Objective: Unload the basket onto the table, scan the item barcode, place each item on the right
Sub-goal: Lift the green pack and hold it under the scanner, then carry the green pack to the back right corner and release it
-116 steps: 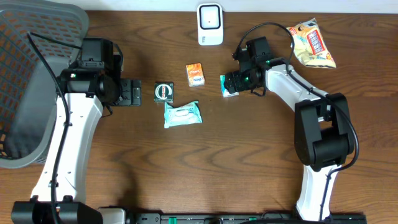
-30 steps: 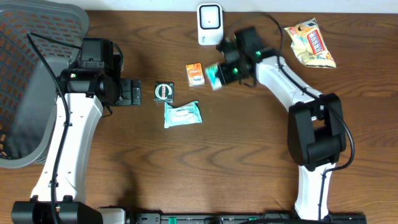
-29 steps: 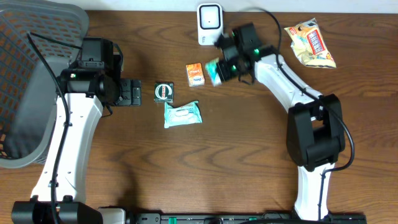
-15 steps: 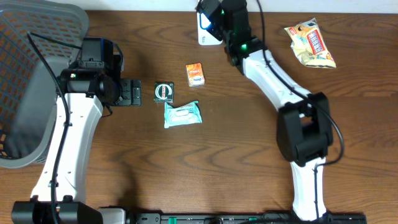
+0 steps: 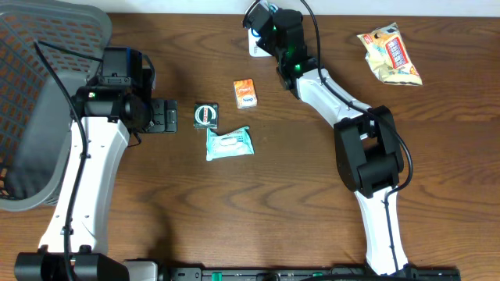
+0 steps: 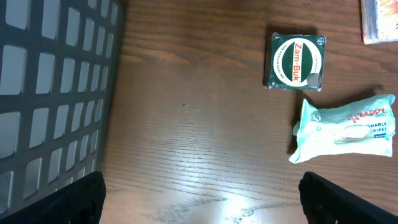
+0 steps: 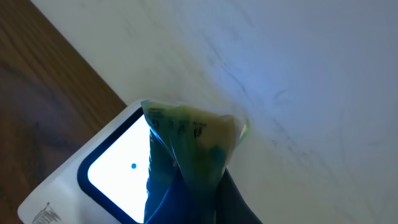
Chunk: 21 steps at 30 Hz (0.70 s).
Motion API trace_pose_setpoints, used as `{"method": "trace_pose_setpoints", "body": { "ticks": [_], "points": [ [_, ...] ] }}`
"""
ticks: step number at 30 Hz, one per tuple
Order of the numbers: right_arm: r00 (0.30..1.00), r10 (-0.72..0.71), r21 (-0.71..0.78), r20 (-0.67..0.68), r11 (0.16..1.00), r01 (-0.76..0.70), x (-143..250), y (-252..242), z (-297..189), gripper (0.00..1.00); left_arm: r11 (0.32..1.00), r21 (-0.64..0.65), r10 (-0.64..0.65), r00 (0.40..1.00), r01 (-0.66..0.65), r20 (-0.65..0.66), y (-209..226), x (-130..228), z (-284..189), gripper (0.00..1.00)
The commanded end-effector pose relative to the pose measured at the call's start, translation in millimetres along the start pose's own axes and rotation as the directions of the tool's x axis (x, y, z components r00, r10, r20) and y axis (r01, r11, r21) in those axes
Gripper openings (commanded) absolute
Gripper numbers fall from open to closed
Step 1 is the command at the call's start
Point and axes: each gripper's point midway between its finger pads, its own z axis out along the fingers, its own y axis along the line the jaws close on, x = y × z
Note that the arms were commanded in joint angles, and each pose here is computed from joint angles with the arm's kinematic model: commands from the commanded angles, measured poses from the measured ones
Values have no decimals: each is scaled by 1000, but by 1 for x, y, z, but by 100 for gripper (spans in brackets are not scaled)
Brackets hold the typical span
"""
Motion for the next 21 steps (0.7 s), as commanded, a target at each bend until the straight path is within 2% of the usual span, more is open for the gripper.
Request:
{"method": "trace_pose_setpoints", "body": {
  "ticks": [1, 9, 13, 17, 21],
  "points": [
    [1000, -6, 30, -19, 1000, 7, 4, -8, 1, 1, 1000, -9, 8, 1000, -8, -13, 1, 3, 3, 98],
    [997, -7, 52, -73, 999, 11, 15, -13, 1, 1, 1000, -9, 8, 1000, -8, -13, 1, 3, 3, 98],
    [990, 48, 176, -129, 984, -25, 15, -49, -5, 1, 1000, -9, 8, 1000, -8, -13, 1, 3, 3, 98],
    [984, 63, 203, -168, 979, -28, 14, -87, -12, 1, 1000, -9, 8, 1000, -8, -13, 1, 3, 3, 98],
    [955, 154, 265, -253, 961, -85, 37, -136, -25, 1, 1000, -9, 8, 1000, -8, -13, 1, 3, 3, 98]
  ]
}}
